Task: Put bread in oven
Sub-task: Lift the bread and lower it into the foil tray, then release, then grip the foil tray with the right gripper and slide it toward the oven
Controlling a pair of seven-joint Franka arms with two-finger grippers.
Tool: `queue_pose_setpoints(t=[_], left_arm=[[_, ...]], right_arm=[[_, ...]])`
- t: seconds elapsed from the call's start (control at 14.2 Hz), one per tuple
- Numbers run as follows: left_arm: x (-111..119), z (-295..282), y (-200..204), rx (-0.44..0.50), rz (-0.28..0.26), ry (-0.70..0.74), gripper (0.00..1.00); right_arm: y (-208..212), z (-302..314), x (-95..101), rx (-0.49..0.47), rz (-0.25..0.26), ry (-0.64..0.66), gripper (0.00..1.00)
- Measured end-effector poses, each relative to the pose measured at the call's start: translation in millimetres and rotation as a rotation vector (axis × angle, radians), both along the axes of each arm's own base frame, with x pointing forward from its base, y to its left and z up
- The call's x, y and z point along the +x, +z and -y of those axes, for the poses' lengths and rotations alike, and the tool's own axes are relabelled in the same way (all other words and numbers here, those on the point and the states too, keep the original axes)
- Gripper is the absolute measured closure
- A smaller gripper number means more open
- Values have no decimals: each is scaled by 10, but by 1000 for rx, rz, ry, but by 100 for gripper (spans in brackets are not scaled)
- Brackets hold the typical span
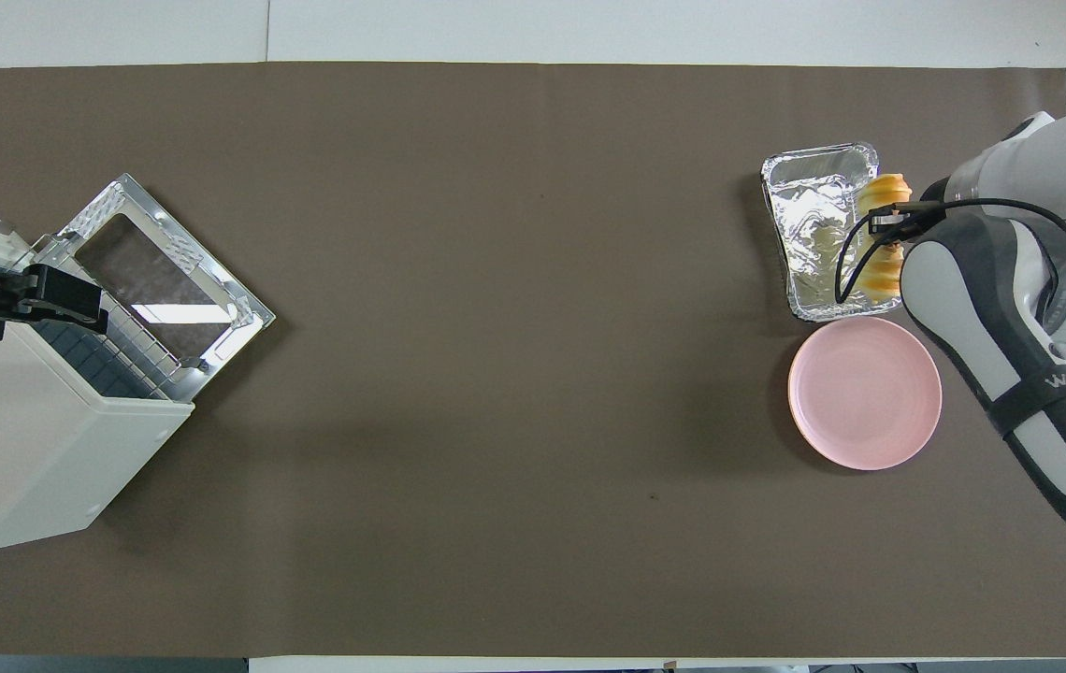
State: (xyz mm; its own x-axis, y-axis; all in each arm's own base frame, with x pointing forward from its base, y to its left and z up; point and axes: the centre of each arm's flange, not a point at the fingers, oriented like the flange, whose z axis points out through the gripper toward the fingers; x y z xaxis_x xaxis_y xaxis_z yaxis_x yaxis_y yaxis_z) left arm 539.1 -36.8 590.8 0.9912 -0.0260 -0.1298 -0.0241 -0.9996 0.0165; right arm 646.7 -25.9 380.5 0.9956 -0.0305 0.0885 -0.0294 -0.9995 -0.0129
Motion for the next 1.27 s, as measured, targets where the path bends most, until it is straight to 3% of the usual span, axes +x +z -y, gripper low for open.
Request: queue_pose_setpoints(t=[0.28, 0.78, 1.06, 1.27], left_arm=[[0, 0, 0, 0, 0, 0, 0], [0, 0, 0, 0, 0, 0, 0], [0, 0, 0, 0, 0, 0, 0], [0, 0, 0, 0, 0, 0, 0]], right_arm=[[-220, -255, 82, 5, -26, 33, 79], [-330, -148, 75, 3, -30, 41, 1], [-282, 365, 119, -16, 19, 112, 0], [-473, 492, 149, -20, 25, 130, 2]])
